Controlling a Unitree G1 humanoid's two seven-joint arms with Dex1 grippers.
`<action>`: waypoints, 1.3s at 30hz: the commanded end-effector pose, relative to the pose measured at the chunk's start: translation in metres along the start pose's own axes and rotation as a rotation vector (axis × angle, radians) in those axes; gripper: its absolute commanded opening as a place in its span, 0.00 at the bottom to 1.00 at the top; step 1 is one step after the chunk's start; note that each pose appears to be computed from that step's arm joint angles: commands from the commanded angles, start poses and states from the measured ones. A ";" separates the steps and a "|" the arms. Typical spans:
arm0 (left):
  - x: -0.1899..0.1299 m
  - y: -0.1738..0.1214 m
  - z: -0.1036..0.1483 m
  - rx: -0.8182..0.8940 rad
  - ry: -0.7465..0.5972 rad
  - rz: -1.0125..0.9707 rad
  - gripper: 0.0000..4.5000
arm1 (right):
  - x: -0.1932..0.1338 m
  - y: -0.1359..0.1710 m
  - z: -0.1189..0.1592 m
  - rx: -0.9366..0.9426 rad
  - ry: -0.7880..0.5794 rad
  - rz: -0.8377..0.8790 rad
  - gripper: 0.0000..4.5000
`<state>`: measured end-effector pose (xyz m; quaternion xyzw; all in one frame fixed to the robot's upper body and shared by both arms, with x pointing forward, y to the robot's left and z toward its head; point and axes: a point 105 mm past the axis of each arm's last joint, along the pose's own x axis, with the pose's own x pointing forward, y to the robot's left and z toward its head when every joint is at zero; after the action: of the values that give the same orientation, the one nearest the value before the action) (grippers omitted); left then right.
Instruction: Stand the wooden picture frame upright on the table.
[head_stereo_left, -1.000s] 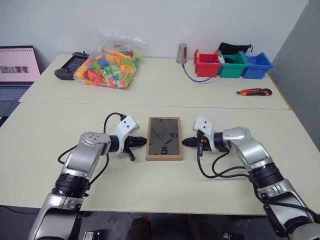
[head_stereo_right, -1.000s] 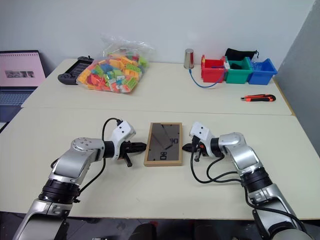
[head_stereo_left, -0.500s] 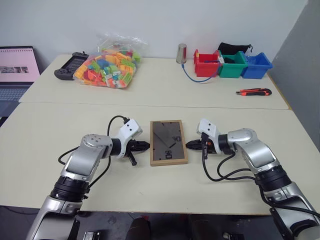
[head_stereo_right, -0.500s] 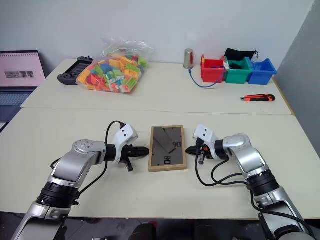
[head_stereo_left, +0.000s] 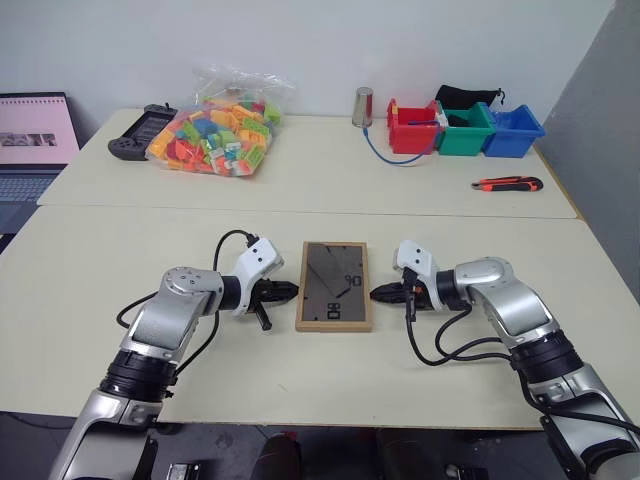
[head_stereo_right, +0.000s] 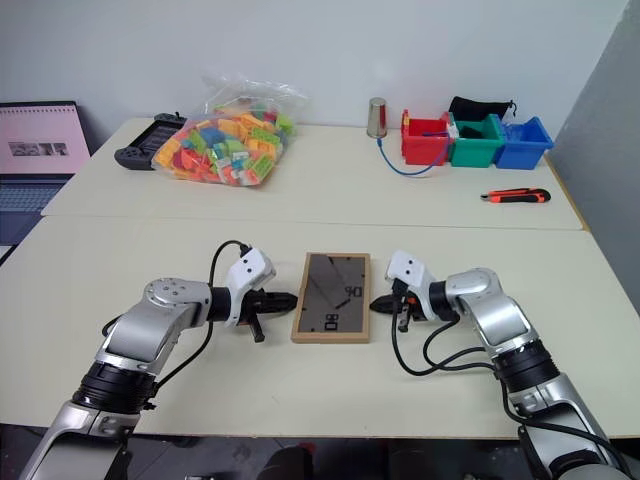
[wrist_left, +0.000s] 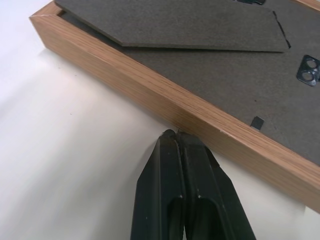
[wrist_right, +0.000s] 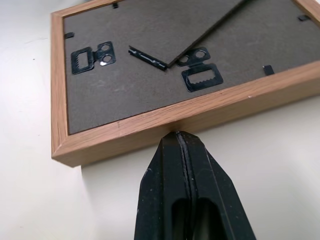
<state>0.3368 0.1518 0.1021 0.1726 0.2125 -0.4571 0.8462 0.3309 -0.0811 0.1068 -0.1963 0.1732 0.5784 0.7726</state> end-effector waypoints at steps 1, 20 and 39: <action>0.002 -0.003 0.011 0.054 -0.024 -0.019 0.01 | 0.003 0.009 0.019 -0.055 -0.057 0.043 0.00; -0.056 0.021 0.009 -0.679 -0.091 -0.171 0.56 | -0.017 -0.028 0.009 -0.132 0.011 -0.036 0.00; -0.026 0.016 0.019 -0.809 -0.039 -0.298 0.95 | -0.017 -0.032 0.009 -0.130 0.006 -0.077 0.00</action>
<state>0.3447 0.1749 0.1254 -0.2189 0.3946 -0.4281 0.7830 0.3548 -0.0972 0.1121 -0.2475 0.1530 0.5636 0.7731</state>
